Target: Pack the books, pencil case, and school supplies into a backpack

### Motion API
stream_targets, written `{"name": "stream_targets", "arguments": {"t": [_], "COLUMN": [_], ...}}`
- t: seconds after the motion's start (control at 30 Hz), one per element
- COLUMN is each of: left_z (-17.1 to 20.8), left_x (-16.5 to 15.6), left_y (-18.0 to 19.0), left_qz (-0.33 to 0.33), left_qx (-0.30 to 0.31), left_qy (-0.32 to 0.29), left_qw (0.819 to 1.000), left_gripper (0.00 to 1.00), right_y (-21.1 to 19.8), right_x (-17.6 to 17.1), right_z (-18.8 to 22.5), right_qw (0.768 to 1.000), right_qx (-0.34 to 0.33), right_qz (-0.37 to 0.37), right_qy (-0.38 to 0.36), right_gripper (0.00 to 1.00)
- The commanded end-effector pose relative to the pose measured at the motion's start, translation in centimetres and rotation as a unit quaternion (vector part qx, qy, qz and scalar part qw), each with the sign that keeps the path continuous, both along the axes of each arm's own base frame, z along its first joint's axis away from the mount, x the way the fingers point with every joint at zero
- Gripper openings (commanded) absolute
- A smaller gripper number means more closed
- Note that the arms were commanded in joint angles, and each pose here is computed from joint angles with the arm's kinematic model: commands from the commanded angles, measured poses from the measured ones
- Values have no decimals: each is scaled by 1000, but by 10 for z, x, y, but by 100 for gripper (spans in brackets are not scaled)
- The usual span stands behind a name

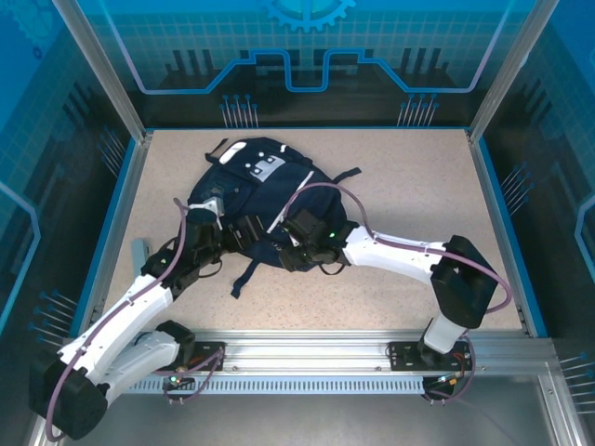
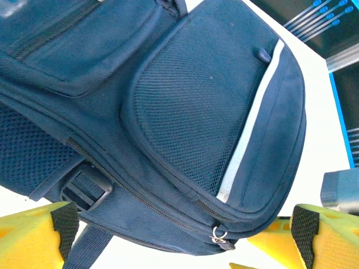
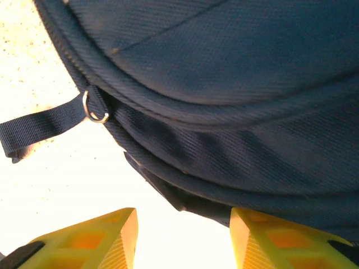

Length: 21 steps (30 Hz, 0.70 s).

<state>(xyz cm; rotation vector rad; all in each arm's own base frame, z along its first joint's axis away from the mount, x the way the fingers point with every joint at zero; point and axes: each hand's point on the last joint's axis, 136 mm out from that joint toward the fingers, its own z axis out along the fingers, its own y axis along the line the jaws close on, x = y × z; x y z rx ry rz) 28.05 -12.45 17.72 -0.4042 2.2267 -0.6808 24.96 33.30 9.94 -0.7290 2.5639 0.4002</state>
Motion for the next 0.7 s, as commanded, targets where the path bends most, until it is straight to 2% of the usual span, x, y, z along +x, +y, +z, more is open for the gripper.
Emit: {"name": "stream_targets", "arguments": {"t": [0.0,0.4,0.5,0.67], "left_z": [-5,-8,-10,-27], "left_x": [-2,2,4,6], "left_y": [10,8,8,0], "left_qz": [30,47,67,87], "left_qx": [-6,-37,-61,-120], "left_qy": [17,23,32,56], "left_qw": [999,998,995,987], "left_gripper": [99,99,97,89], "right_y": [21,26,26,28], "right_x": [6,19,20,20], "right_z": [8,6,5,10], "right_qw": [999,997,997,994], "right_qx": [20,11,15,38], "right_qz": [37,50,47,51], "right_qy": [-28,-65,-67,-86], "right_gripper": [46,36,35,34]}}
